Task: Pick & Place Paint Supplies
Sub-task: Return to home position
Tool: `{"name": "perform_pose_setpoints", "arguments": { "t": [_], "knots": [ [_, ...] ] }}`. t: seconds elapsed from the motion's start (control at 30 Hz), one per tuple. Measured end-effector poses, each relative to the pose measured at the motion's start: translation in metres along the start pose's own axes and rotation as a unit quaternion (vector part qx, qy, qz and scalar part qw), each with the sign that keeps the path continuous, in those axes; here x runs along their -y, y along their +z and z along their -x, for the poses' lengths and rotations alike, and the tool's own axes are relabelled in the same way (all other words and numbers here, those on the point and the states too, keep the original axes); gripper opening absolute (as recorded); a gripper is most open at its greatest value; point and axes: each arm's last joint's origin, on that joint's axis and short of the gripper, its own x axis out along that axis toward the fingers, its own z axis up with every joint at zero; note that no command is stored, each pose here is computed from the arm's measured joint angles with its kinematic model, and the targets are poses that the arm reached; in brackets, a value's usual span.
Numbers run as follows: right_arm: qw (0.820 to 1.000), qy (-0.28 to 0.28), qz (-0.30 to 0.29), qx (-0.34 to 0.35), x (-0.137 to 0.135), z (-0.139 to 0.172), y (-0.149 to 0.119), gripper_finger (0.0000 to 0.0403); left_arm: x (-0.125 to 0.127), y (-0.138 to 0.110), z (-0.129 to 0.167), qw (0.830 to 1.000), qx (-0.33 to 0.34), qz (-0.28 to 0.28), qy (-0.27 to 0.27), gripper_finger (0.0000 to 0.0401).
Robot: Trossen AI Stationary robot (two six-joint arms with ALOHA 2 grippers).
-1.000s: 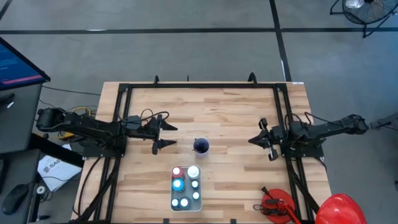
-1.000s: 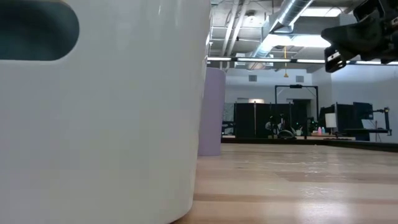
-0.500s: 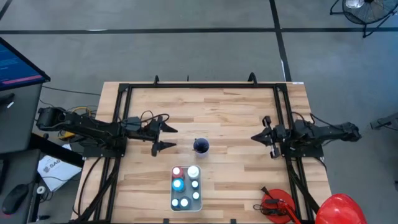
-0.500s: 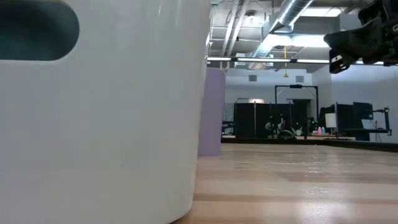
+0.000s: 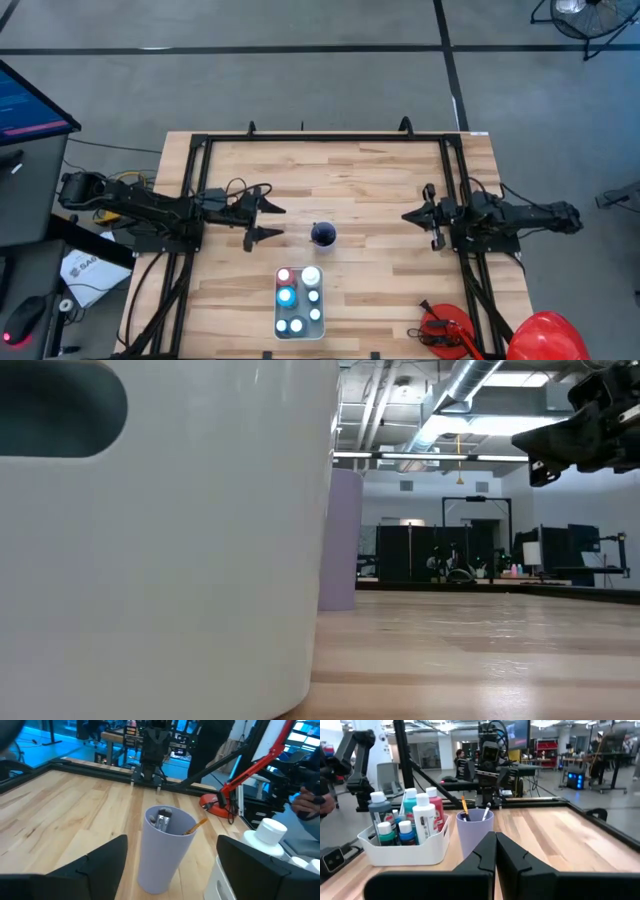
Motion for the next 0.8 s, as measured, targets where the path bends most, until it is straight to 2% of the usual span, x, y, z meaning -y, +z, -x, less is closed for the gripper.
{"name": "perform_pose_setpoints", "arguments": {
  "t": [0.07,0.13,0.33,0.43,0.6,0.8],
  "knots": [
    [1.0,-0.003,-0.014,-0.001,0.001,0.0,0.0,0.0,-0.001,0.0,0.0,1.0,0.002,0.001,0.01,0.0278],
    [1.0,-0.005,-0.024,-0.002,0.001,0.0,-0.001,0.0,-0.001,0.0,0.0,1.0,0.002,0.001,0.012,0.0233],
    [1.0,-0.006,-0.024,-0.003,0.001,0.0,-0.001,0.0,-0.001,0.0,0.0,1.0,0.002,-0.012,0.012,0.0028],
    [1.0,-0.006,0.0,-0.003,0.001,0.0,-0.001,0.0,-0.002,0.0,0.0,1.0,0.004,-0.015,0.02,0.0012],
    [1.0,-0.006,0.003,-0.005,0.001,0.0,-0.001,0.0,-0.001,0.005,0.004,0.999,0.02,-0.027,0.021,0.0001],
    [1.0,-0.006,-0.012,-0.006,0.001,0.0,-0.002,0.0,0.0,0.009,0.027,0.997,0.059,-0.035,0.024,0.0]
  ]
}}
